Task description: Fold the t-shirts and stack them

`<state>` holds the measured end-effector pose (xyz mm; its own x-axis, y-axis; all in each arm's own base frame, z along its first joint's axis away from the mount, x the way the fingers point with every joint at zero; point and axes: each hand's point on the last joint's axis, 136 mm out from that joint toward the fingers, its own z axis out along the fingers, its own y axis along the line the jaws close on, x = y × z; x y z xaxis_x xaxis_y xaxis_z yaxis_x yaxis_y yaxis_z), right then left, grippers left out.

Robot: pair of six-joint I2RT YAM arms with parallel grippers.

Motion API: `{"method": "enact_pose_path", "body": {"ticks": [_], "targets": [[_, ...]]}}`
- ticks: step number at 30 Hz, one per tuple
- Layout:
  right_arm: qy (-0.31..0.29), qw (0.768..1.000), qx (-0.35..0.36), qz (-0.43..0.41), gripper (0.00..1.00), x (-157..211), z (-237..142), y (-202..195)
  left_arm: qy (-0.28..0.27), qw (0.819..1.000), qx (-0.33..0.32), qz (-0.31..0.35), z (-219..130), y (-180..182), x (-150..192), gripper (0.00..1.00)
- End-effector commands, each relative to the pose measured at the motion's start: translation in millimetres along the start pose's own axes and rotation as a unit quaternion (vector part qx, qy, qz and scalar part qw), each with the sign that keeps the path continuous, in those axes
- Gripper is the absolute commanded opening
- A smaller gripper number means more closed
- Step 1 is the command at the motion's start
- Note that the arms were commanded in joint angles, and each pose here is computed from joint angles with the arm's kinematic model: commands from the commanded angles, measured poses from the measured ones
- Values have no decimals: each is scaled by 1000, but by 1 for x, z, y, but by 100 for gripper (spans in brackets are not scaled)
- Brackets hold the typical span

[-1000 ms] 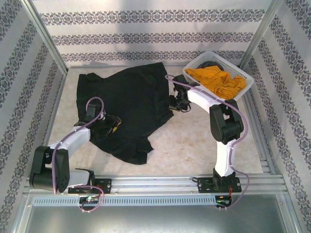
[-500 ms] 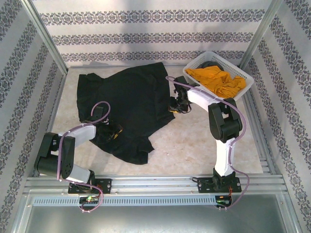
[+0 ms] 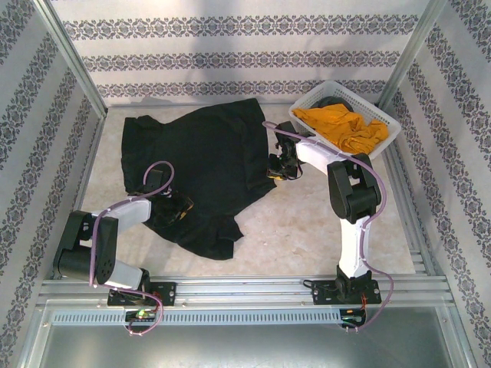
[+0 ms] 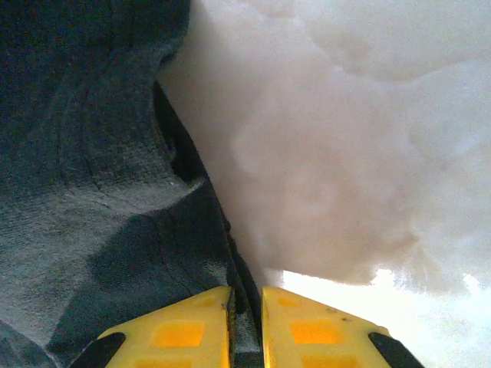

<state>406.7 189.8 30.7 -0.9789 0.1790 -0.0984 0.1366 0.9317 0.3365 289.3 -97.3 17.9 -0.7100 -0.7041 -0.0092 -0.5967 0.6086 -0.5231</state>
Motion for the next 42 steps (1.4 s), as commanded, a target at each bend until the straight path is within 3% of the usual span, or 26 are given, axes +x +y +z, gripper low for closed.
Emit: {"method": "enact_pose_path", "body": {"ticks": [1, 10, 20, 25, 32, 38, 39, 42], "targets": [[8, 1000, -2, 4, 17, -3, 6, -5, 1, 996, -89, -20, 8, 50, 12, 31], [-16, 1000, 8, 2, 0, -11, -5, -7, 1, 995, -95, -21, 7, 53, 12, 30], [-58, 998, 29, 7, 0, -27, -41, -26, 3, 985, -167, -33, 5, 80, 15, 28], [-60, 997, 50, 28, 0, -28, -50, -56, -7, 978, -203, -48, -2, 96, 12, 27], [-48, 992, 100, 62, 0, -16, -63, -109, -22, 972, -229, -45, -17, 94, 1, 27], [-38, 988, 123, 90, 0, -7, -65, -139, -46, 977, -204, -29, -34, 72, -16, 27], [-39, 987, 127, 93, 2, -7, -65, -140, -50, 978, -201, -28, -37, 69, -18, 28], [-57, 982, 145, 107, 33, -5, -74, -147, -62, 980, -186, -21, -44, 56, -23, 31]]}}
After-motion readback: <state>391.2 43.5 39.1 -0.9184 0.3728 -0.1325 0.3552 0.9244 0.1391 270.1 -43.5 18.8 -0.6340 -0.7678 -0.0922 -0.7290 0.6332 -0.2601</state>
